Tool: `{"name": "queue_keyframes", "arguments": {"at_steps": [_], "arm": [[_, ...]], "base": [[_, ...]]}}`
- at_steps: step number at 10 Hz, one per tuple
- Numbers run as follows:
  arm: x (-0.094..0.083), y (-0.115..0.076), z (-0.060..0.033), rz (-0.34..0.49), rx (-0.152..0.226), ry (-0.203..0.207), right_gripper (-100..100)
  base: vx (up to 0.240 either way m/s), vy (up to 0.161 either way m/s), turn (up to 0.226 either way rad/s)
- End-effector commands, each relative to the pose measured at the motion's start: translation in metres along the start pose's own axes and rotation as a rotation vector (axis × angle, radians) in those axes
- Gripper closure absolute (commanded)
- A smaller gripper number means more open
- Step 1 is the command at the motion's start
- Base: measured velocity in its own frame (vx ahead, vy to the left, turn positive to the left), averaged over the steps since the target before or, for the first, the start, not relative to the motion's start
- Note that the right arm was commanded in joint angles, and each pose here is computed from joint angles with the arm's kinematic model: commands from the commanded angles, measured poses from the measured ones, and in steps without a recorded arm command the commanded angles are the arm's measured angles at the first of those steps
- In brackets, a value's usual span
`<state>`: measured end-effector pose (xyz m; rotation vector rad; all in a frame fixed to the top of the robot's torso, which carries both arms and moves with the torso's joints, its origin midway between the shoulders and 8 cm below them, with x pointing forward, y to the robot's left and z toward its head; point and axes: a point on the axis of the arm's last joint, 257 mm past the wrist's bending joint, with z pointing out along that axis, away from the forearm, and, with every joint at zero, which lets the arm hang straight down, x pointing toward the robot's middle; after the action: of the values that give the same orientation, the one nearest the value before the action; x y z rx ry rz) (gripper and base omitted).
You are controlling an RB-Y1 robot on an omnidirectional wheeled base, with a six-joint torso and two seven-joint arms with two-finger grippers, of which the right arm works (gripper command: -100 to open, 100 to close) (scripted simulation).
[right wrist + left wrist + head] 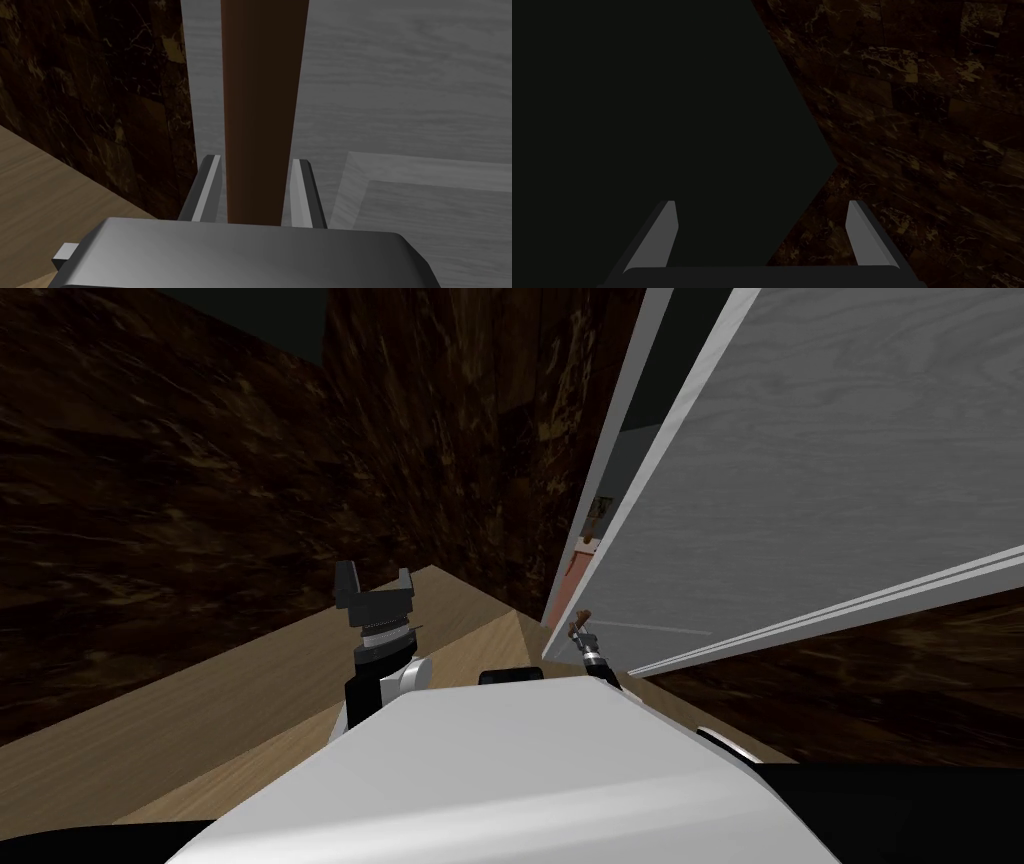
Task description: Pull the door open
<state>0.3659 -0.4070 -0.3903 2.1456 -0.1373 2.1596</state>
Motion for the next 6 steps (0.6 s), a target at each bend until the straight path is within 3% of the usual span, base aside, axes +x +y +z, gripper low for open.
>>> {"name": "queue_keyframes", "arguments": {"at_steps": [1,4,5,6], "arm": [[-0.002,-0.001,-0.0118,0.001,0.032,-0.006,100],[-0.001,-0.002,-0.0245,0.003,0.075,-0.007,100],[-0.001,-0.001,-0.0217,0.000,0.067,-0.008,100],[-0.003,-0.001,-0.0323,0.001,0.090,-0.012,100]], "base": [[-0.233,-0.052,0.150],[-0.242,-0.031,0.107],[-0.100,-0.012,0.018],[-0.170,-0.057,0.165]]}}
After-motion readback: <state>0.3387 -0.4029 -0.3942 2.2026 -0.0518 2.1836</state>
